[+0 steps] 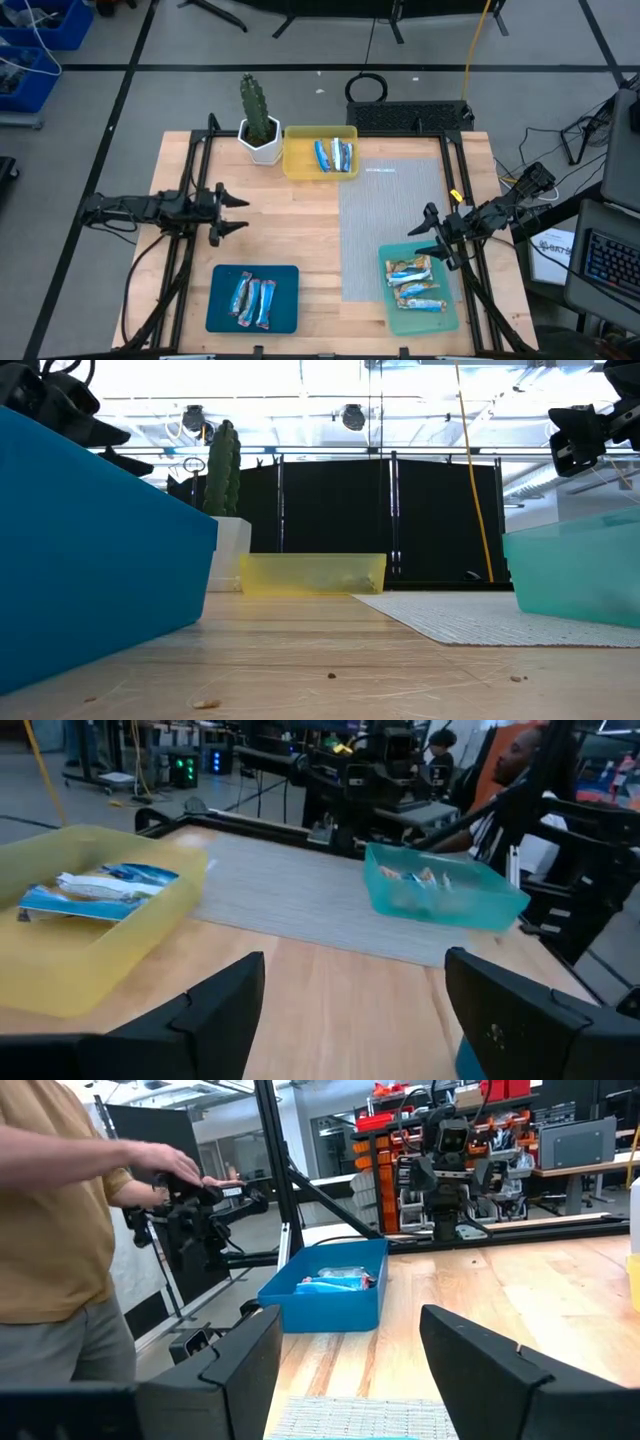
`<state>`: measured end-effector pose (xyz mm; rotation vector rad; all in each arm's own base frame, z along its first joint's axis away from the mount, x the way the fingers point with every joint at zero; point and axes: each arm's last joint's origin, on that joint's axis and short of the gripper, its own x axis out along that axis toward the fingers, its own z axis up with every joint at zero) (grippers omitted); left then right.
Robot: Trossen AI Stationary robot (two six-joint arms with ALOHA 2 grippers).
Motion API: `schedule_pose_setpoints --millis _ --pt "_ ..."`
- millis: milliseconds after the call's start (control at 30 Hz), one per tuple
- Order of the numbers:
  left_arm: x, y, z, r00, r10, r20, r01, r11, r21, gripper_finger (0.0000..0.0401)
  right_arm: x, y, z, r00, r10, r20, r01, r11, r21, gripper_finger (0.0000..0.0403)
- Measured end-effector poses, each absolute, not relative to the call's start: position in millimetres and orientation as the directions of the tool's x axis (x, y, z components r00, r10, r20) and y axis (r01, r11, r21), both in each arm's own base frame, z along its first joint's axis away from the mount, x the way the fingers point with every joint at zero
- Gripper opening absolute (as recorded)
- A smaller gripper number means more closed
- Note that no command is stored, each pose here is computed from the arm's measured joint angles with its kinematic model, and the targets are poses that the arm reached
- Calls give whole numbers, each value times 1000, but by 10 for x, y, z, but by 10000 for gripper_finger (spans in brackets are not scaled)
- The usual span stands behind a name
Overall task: Pick and place Granola Bars by type
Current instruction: Return to Home Position
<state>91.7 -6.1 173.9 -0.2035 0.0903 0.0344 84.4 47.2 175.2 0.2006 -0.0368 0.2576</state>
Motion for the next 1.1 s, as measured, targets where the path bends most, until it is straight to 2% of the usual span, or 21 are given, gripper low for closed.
schedule_pose_setpoints --millis 100,1100 --pt "905 -58 1710 989 23 -147 -51 980 -193 312 844 472 1752 966 249 62 -257 947 192 228" --pt "898 -104 1712 988 -43 -148 13 981 -196 322 844 472 1752 967 249 62 -256 947 192 227"
